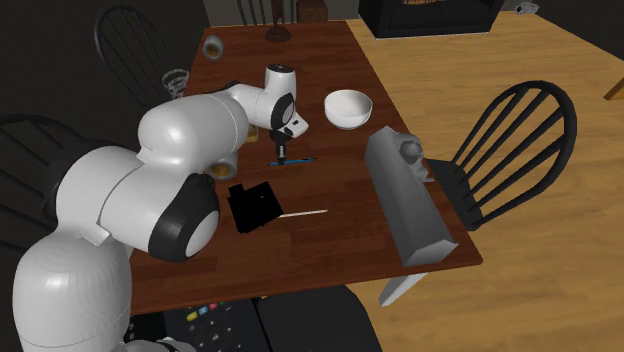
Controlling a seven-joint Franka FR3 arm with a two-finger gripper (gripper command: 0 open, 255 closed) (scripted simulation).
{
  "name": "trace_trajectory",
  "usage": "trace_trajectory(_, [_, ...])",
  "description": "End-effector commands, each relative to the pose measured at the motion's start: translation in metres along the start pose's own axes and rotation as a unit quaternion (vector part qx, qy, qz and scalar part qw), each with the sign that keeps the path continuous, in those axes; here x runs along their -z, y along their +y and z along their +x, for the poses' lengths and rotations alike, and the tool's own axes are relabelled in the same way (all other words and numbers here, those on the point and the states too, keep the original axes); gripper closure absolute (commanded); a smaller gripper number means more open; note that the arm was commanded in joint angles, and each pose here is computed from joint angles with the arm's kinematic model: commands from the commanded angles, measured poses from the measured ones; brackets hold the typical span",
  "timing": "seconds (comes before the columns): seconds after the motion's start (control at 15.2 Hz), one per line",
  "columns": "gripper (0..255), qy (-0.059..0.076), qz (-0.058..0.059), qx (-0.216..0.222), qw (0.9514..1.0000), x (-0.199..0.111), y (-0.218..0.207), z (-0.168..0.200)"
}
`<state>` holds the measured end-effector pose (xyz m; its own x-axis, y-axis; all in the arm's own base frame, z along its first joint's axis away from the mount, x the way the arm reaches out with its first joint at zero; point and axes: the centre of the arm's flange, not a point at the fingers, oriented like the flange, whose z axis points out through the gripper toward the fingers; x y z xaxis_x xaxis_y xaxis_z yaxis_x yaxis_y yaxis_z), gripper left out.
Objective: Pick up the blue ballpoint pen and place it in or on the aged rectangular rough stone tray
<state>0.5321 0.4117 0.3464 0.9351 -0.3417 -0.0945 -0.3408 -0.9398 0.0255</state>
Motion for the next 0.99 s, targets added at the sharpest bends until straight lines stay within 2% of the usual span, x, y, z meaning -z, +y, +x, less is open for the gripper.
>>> trace_trajectory(0.0, [255, 0.000, 0.000, 0.000, 1.0000, 0.008, 0.000, -0.001])
trace_trajectory(0.92, [255, 0.000, 0.000, 0.000, 1.0000, 0.081, 0.002, -0.008])
